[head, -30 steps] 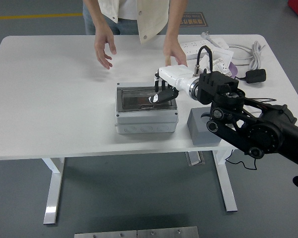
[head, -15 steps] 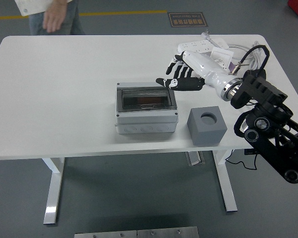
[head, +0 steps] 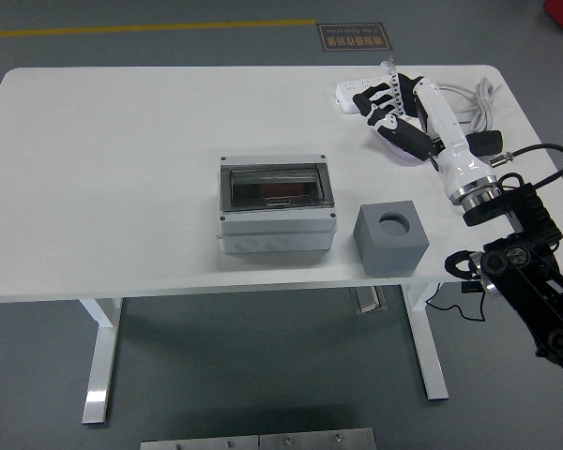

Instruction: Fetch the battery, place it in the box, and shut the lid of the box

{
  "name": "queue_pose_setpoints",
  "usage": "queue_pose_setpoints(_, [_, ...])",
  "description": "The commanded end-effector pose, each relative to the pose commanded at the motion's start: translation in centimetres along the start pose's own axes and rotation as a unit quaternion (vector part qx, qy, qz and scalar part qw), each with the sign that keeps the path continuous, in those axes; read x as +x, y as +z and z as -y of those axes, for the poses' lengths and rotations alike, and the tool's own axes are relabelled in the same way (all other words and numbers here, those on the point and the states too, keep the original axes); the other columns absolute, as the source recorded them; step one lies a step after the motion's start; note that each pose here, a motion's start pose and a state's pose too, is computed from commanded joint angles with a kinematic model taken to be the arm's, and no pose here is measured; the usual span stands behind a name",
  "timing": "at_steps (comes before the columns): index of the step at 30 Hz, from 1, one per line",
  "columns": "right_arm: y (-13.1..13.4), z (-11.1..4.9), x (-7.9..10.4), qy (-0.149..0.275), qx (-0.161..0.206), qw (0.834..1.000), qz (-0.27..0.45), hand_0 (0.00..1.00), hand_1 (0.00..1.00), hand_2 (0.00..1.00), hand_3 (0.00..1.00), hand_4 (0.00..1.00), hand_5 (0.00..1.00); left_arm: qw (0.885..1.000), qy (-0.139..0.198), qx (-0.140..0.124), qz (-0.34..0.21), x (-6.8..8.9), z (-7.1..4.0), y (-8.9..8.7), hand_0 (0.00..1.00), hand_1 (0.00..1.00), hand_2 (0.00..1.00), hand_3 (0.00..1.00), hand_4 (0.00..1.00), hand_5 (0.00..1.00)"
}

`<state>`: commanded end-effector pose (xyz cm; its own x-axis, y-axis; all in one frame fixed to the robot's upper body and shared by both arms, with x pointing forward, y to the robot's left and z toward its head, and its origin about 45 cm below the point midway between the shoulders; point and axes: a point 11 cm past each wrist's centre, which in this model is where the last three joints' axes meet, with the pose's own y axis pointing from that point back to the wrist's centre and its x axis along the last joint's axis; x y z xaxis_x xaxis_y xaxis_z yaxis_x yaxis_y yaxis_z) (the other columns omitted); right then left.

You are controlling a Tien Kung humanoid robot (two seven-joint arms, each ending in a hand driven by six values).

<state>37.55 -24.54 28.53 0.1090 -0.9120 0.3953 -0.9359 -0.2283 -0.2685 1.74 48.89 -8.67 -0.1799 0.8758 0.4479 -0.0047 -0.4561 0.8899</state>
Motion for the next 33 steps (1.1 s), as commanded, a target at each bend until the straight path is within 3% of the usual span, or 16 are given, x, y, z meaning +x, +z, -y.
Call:
queue_pose_setpoints(6, [0.1, -1.1, 0.8, 0.038, 0.02, 0.995, 0.089, 0.262, 0.366, 0.452, 0.513, 0.707, 0.459, 1.0, 0.001, 0.001, -0.001, 0.1, 0.0, -0.2, 0.578, 0.574, 0.547, 0.568, 0.529, 0.002])
queue_pose_setpoints(13, [3.0, -2.7, 2.3, 0.064, -0.026, 0.986, 0.151, 0.256, 0.359, 0.452, 0.518, 0.704, 0.46, 1.0, 0.004, 0.005, -0.002, 0.5, 0.0, -0.6, 0.578, 0.573, 0.547, 0.568, 0.53, 0.002])
queue_pose_setpoints(20, [4.7, -3.4, 3.5, 0.082, -0.053, 0.981, 0.167, 0.285, 0.385, 0.455, 0.52, 0.704, 0.467, 1.0, 0.004, 0.008, -0.007, 0.6, 0.1, -1.0, 0.578, 0.573, 0.547, 0.568, 0.531, 0.002])
queue_pose_setpoints(33, [4.0, -3.2, 3.6, 0.078, -0.048, 0.981, 0.173, 0.325, 0.4, 0.462, 0.547, 0.709, 0.477, 1.0, 0.008, 0.006, -0.017, 1.0, 0.1, -0.9, 0.578, 0.573, 0.547, 0.567, 0.532, 0.002])
